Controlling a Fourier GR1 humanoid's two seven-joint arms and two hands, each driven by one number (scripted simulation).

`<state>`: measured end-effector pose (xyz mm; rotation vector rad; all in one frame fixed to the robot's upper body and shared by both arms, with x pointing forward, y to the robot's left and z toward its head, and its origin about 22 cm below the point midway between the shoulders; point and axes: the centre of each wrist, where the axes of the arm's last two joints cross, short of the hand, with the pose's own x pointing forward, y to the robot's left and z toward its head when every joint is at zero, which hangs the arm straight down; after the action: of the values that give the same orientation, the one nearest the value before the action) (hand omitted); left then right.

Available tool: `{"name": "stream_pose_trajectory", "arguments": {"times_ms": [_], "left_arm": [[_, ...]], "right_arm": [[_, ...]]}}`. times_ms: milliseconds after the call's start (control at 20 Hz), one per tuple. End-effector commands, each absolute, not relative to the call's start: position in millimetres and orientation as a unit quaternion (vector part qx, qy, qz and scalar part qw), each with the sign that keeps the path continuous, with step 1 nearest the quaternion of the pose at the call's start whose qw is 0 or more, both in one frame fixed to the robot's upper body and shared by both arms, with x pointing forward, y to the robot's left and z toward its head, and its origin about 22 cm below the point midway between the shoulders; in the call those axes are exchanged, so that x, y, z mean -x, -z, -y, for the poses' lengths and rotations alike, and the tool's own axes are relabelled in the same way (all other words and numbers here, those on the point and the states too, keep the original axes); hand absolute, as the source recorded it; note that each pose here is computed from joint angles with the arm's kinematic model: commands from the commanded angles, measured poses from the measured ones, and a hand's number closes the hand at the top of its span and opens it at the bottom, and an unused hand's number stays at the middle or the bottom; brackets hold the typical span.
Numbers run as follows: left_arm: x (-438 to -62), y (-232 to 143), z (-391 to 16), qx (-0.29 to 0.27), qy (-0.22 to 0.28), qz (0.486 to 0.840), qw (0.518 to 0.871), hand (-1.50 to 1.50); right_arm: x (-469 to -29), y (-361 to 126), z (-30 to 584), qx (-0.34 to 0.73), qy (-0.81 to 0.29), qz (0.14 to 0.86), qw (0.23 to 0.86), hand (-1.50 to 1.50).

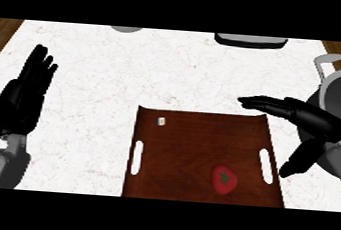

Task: Pick the tomato from the tray and place it in the pot

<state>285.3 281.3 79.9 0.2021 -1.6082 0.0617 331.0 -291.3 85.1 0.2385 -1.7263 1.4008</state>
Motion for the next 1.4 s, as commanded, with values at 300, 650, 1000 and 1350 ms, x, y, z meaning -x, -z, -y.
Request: {"name": "stream_pose_trajectory", "arguments": {"times_ms": [300,650,1000,1350], "left_arm": [[-281.7,-83.7,-288.3,-0.095,-0.036,0.720,0.687,0.00],[-288.5,-92.9,-268.4,-0.090,-0.027,0.717,0.691,0.00],[-287.3,-83.2,-279.1,-0.085,-0.036,0.718,0.690,0.00],[-281.9,-96.3,-293.8,-0.085,-0.032,0.720,0.688,0.00]], "right_arm": [[-285.5,-88.1,210.2,-0.060,-0.711,0.566,0.413,-1.50],[-260.1,-65.7,194.1,-0.063,-0.710,0.550,0.436,-1.50],[-268.4,-64.0,197.5,-0.002,-0.726,0.524,0.445,-1.50],[-250.8,-30.7,205.2,0.002,-0.724,0.529,0.444,-1.50]]}}
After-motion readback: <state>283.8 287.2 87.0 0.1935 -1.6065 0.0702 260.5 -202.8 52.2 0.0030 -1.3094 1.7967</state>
